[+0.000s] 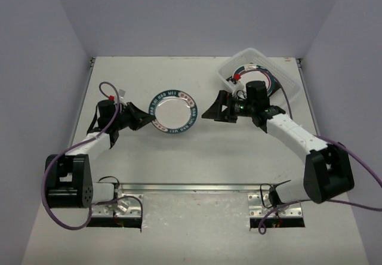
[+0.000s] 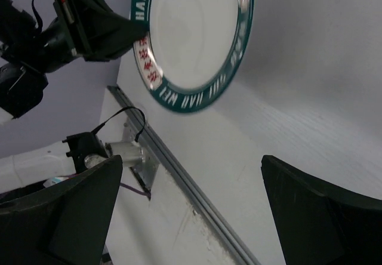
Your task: Place the plates into the plastic bin on the countertop
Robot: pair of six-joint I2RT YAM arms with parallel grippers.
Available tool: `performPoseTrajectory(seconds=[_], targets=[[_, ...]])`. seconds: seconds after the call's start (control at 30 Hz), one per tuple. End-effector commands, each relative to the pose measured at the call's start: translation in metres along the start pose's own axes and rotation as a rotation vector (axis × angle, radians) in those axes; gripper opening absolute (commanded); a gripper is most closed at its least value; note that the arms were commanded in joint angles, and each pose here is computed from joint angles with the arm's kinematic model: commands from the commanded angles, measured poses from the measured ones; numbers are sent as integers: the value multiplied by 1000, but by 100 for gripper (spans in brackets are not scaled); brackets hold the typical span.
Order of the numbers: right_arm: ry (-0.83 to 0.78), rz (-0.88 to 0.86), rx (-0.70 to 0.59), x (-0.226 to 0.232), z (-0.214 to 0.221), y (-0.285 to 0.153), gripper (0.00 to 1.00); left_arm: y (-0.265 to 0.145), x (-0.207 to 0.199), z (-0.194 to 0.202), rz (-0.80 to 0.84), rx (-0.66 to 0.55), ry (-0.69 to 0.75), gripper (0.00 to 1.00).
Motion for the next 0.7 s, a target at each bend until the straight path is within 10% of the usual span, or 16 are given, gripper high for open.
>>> performPoseTrajectory(seconds=[0.0, 0.17, 0.23, 0.3, 0.4, 0.53, 0.67], targets=[[-64, 13, -24, -3, -21, 25, 99, -13, -49, 33, 199, 109, 134, 0], [-28, 74, 11, -23, -8, 44, 92, -20, -51, 60, 228, 177, 153, 0], [-7, 30, 2, -18, -7, 46, 65, -22, -47, 65, 225, 181, 153, 0], [5, -38, -14, -6, -9, 47, 11, -21, -41, 65, 207, 181, 146, 0], [16, -48, -32, 1, -12, 46, 0, -18, -32, 63, 160, 171, 135, 6], [60, 16, -80, -9, -18, 35, 0, -21, -34, 26, -16, -12, 234, 94], [290, 214, -273, -60, -43, -12, 0, -69, -54, -7, -177, -256, 397, 100]])
Point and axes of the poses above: each gripper's point midway between its finger pads, its own y axis out along the fingers, its own x axis along the line the jaws close on, z = x × y, the point moved 1 cm from there along -y, back along the fingers, and after that the axes turned 15 degrees about -y, right-handed, at the moved point
